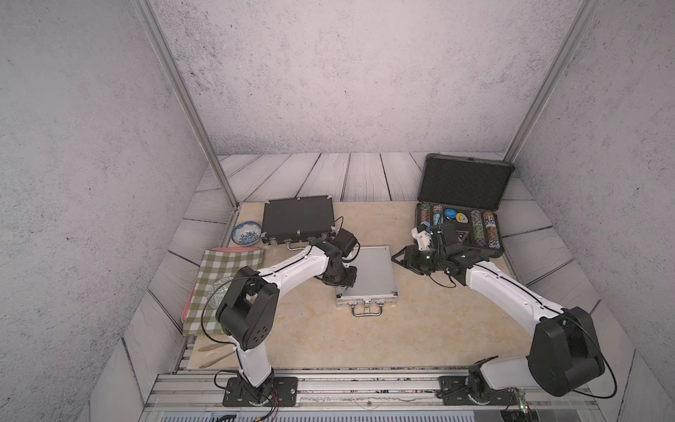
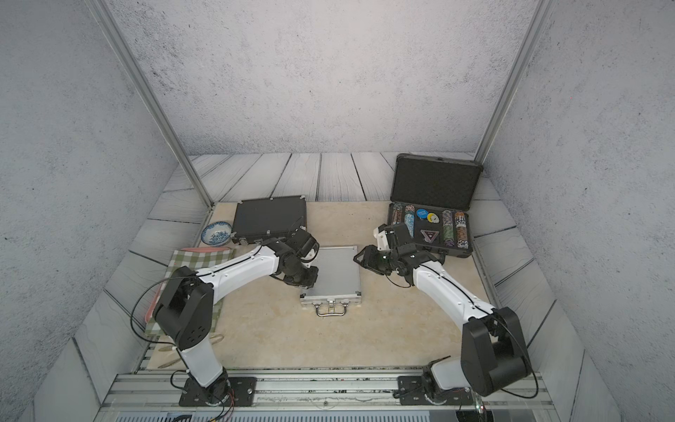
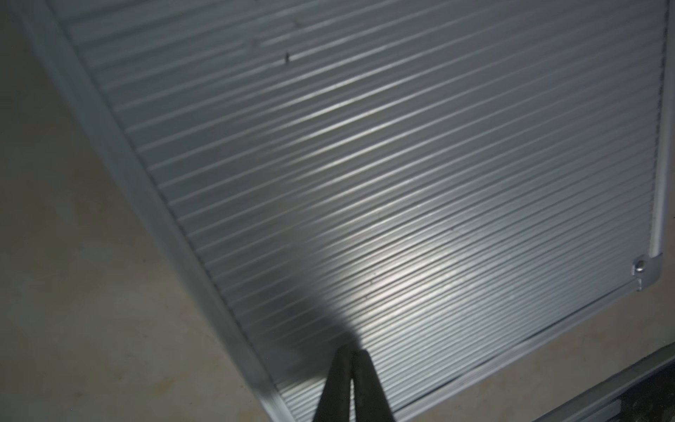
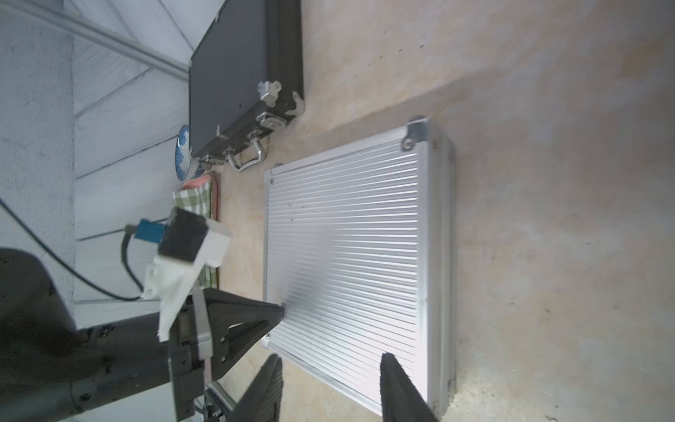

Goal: Close the poker set cases
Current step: Close the lid of the poker set case, then fasten the fastener on the poker set case.

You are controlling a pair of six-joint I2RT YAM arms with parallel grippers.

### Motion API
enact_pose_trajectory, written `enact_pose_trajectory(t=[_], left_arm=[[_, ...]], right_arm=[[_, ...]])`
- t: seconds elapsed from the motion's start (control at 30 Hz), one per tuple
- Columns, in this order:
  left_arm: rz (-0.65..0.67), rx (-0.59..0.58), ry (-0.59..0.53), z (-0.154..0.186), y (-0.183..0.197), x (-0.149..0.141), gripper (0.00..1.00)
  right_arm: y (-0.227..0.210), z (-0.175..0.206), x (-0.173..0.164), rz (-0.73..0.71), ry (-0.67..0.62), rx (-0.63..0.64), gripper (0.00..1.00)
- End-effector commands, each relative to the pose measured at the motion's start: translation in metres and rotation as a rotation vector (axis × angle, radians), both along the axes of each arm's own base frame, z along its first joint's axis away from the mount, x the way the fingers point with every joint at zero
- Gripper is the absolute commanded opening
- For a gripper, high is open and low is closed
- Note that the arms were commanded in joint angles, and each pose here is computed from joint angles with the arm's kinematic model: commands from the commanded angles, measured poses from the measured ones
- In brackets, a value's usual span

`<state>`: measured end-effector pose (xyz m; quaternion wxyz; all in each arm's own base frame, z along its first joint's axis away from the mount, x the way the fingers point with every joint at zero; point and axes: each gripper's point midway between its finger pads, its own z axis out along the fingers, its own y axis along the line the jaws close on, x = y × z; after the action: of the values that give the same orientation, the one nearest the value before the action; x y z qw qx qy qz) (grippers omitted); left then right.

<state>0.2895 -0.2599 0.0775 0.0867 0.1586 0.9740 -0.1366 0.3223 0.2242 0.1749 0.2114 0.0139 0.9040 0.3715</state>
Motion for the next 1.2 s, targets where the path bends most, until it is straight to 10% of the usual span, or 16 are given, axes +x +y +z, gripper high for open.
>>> enact_pose_trajectory(t=[0.0,0.67,0.87,1.17], left_arm=[[0.014,0.057,0.054,-0.026,0.012,-0.013,0.09],[-0.013,0.124,-0.073,0.016,0.016,-0.014,0.16],[0.014,-0.083,0.029,0.019,-0.006,-0.055,0.17],[0.064,-0.387,0.057,0.002,-0.068,-0.075,0.48]], right_arm=[[0.020,-0.011,-0.009,0.102,0.018,-0.069,0.45],[0.044,-0.138,-0.059,0.214,0.283,-0.198,0.41],[0.037,-0.148,-0.059,0.175,0.313,-0.211,0.39],[0.030,-0.157,-0.057,0.148,0.343,-0.216,0.38]])
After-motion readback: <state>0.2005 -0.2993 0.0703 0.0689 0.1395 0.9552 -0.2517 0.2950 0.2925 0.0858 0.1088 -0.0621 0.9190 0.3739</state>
